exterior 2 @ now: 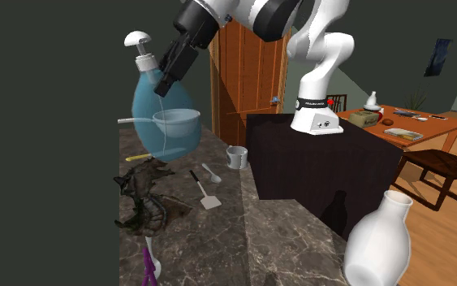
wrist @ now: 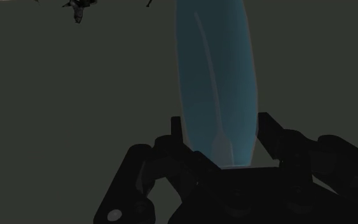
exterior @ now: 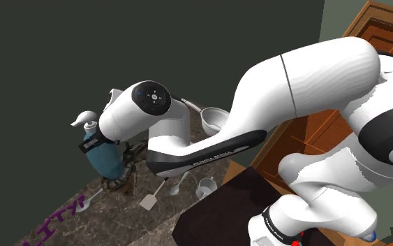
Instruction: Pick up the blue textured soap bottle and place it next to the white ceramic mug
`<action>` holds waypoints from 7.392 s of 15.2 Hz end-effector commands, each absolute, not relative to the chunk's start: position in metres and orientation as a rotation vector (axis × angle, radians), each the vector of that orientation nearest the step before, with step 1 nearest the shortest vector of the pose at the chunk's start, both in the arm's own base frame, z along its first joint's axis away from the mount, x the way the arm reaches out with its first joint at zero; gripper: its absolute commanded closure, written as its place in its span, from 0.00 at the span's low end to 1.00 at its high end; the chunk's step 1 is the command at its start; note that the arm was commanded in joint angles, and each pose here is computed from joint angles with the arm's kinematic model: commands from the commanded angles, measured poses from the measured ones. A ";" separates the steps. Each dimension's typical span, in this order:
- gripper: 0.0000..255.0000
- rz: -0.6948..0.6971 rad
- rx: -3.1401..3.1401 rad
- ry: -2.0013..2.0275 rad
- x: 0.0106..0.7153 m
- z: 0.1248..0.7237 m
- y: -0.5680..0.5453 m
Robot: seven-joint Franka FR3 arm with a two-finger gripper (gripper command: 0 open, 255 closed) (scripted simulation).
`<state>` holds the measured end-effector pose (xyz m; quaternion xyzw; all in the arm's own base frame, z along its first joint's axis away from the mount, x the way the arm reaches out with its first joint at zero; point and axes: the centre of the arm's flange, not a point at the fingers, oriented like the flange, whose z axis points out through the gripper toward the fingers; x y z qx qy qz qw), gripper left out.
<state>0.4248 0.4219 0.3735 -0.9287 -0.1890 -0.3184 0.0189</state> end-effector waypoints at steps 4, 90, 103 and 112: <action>1.00 -0.989 -2.883 -0.586 0.426 0.400 0.422; 1.00 -0.989 -2.883 -0.586 0.298 0.267 -0.219; 1.00 -0.989 -2.883 -0.586 0.298 0.198 -0.219; 1.00 -0.989 -2.883 -0.586 0.298 0.151 -0.219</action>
